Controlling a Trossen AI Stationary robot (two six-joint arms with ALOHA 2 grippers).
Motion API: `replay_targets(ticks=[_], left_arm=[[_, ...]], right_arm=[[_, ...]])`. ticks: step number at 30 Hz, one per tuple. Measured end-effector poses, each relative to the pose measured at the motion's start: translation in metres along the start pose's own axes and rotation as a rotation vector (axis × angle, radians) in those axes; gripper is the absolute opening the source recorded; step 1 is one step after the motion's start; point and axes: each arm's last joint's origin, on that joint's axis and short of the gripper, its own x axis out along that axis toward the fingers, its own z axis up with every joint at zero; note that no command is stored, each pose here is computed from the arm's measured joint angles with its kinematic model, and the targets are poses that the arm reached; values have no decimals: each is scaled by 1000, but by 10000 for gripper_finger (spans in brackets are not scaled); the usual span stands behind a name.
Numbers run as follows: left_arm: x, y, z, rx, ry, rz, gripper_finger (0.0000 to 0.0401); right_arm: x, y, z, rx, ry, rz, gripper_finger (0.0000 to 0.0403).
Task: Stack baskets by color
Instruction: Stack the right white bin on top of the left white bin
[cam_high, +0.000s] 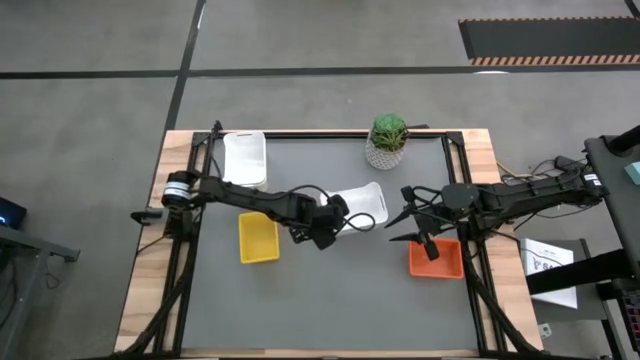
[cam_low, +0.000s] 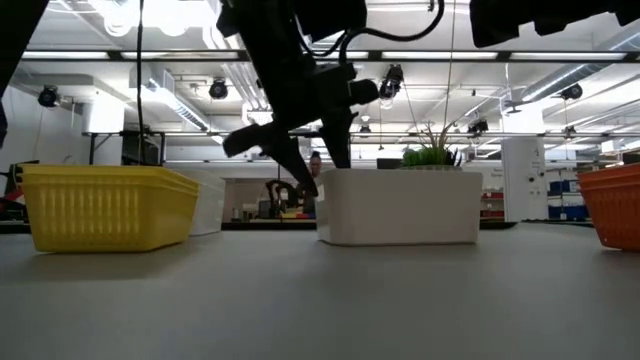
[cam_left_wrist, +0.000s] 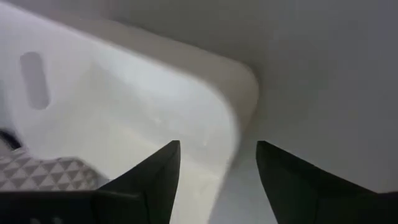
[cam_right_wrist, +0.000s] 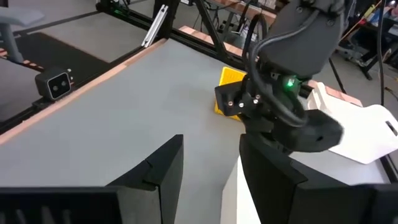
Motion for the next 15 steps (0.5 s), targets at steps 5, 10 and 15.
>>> replay_targets(ticks=[5, 10, 15], left_arm=[[5, -6, 1, -6, -10, -1, 161], [9, -9, 1, -32, -25, 9, 88], [7, -6, 3, -110, -38, 21, 10]], right_arm=[[0, 1, -2, 25, 15, 5, 151], [0, 1, -2, 31, 16, 5, 151], [0, 1, -3, 34, 21, 7, 151]])
